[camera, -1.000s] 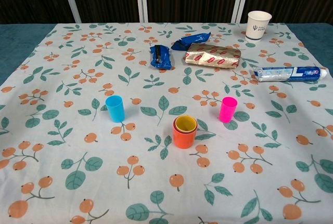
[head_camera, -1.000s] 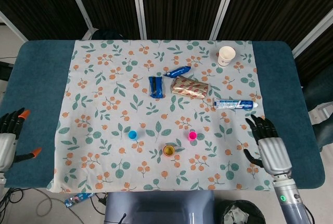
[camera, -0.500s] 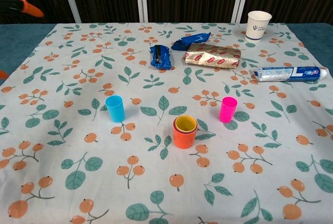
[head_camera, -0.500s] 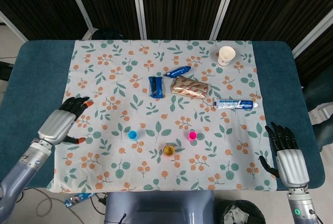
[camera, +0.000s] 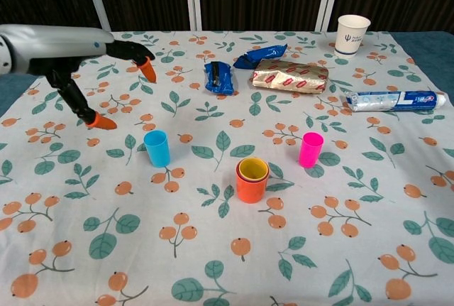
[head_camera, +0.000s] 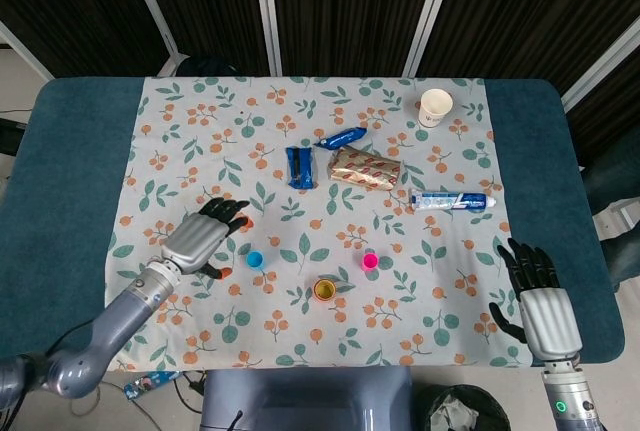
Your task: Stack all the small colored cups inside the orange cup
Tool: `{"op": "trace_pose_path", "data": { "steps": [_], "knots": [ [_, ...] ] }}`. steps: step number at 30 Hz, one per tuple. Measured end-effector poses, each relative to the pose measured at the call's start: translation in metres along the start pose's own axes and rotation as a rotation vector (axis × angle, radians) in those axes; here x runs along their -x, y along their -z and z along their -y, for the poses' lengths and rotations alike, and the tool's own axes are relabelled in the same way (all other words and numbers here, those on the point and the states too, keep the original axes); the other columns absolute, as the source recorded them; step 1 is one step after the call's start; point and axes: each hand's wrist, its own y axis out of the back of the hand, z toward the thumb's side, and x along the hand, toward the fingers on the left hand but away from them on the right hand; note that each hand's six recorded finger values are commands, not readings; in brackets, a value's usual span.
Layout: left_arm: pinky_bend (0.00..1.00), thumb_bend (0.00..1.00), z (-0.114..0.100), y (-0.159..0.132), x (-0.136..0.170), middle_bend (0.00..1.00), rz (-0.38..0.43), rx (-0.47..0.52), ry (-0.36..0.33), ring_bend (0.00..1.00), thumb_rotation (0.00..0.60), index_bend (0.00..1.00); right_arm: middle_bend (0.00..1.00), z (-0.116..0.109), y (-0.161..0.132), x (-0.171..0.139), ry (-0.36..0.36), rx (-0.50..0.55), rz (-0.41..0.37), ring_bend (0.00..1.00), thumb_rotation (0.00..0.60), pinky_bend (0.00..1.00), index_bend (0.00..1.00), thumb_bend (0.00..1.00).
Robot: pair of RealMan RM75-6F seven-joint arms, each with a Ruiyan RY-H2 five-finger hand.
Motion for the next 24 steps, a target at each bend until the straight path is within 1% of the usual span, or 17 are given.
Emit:
{"op": "trace_pose_path", "data": {
  "steps": [3,8,11,15,19,24],
  "knots": [
    [0.02,0.24,0.010,-0.012,-0.010,0.00,-0.003,-0.009,0.014,0.00,0.600,0.27,0.00,0.001,0.001,0.000,-0.003,0.004,0.003,0.00,0.600,0.07,0.02,0.38],
    [0.02,0.24,0.020,-0.023,-0.022,0.00,-0.012,-0.036,0.011,0.00,0.600,0.27,0.00,0.004,0.002,0.001,-0.016,0.004,0.009,0.00,0.600,0.07,0.02,0.38],
    [0.02,0.24,0.023,-0.023,-0.026,0.00,-0.028,-0.054,0.002,0.00,0.600,0.27,0.00,0.005,0.003,0.002,-0.016,0.004,0.013,0.00,0.600,0.06,0.02,0.38],
    [0.02,0.24,0.029,-0.020,-0.030,0.00,-0.046,-0.060,0.012,0.00,0.600,0.28,0.00,0.006,0.004,0.003,-0.018,0.005,0.019,0.00,0.600,0.06,0.02,0.38],
    [0.02,0.24,0.035,-0.019,-0.031,0.00,-0.040,-0.062,0.034,0.00,0.600,0.28,0.00,0.007,0.005,0.003,-0.019,0.006,0.028,0.00,0.600,0.07,0.02,0.38],
    [0.02,0.24,0.038,-0.014,-0.031,0.00,-0.044,-0.068,0.036,0.00,0.600,0.28,0.00,0.007,0.005,0.003,-0.014,0.003,0.032,0.00,0.600,0.07,0.03,0.38]
  ]
}}
